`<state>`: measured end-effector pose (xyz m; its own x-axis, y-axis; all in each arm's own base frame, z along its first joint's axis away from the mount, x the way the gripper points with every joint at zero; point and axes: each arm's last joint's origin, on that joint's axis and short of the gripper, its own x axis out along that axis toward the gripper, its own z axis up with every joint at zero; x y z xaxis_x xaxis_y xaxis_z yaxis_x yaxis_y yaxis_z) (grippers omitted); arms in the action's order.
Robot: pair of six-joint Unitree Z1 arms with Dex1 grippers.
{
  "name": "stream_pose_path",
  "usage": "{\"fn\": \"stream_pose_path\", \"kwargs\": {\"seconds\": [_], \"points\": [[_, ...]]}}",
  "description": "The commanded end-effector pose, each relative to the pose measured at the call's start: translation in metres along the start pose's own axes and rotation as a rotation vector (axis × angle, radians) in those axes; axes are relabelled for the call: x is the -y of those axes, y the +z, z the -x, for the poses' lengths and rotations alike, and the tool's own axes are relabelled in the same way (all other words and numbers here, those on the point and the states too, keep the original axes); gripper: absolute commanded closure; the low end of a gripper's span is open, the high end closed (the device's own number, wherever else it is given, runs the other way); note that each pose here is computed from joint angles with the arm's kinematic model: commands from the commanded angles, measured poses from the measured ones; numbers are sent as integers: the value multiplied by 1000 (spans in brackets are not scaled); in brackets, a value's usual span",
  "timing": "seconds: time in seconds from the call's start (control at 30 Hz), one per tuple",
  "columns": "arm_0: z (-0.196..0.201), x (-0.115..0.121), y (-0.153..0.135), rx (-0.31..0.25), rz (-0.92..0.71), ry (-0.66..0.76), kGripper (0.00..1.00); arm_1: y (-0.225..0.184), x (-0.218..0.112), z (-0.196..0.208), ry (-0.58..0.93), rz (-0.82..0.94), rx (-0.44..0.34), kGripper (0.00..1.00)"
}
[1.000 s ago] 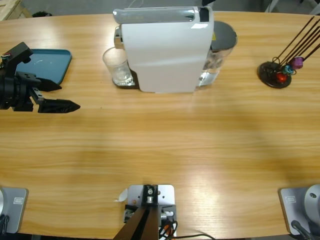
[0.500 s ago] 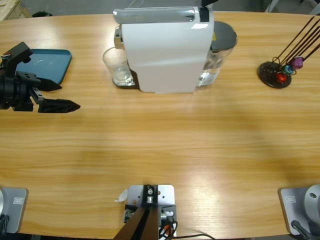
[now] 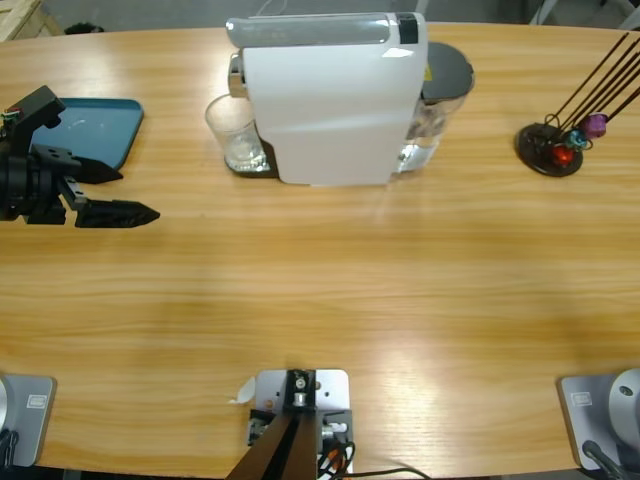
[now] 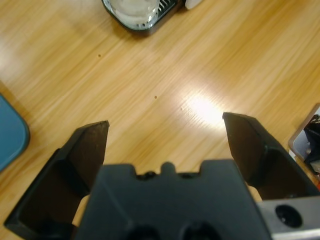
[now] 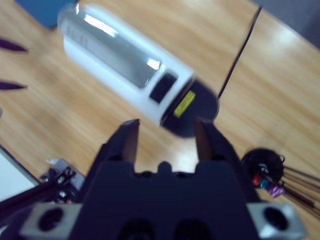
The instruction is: Pour coffee
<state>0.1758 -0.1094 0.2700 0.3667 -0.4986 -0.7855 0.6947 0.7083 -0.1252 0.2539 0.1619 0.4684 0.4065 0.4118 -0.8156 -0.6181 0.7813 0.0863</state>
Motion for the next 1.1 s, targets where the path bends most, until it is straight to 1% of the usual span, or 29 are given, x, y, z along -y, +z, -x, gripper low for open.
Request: {"fn": "stream_pose_path", "kwargs": {"seconds": [0.03,0.07,0.1,0.17,0.2,0.3,0.4,0.47,0.6,0.63,0.73,0.93,1.1], "points": [[-4,2,-7,-17,-99,-16,4,-109,-4,3,-37,-2,-22,0],[-4,2,-7,-17,-104,-15,4,-124,-4,0,-49,2,6,0],[-4,2,-7,-18,-113,-15,4,-140,-5,-3,-55,7,54,0],[-1,3,-9,-10,-146,-13,4,-171,-5,-9,-72,45,181,0],[2,4,-9,-6,-147,-15,4,-185,-5,-12,-75,82,218,0],[11,8,-11,20,-141,-33,4,-212,-6,-19,-77,108,195,0],[13,7,-16,19,-124,-35,4,-233,-6,-28,-73,111,187,0],[14,9,-20,30,-116,-72,4,-242,-6,-33,-67,114,231,0],[11,15,-38,50,-111,-114,4,-244,-6,-35,-62,115,235,0],[11,18,-40,66,-120,-118,4,-244,-6,-35,-62,115,234,0],[12,21,-41,66,-115,-125,4,-245,-6,-34,-65,116,239,0],[15,21,-44,87,-99,-105,4,-248,-7,-30,-68,117,255,4],[16,18,-43,100,-105,-46,4,-249,-7,-30,-69,118,259,4]]}}
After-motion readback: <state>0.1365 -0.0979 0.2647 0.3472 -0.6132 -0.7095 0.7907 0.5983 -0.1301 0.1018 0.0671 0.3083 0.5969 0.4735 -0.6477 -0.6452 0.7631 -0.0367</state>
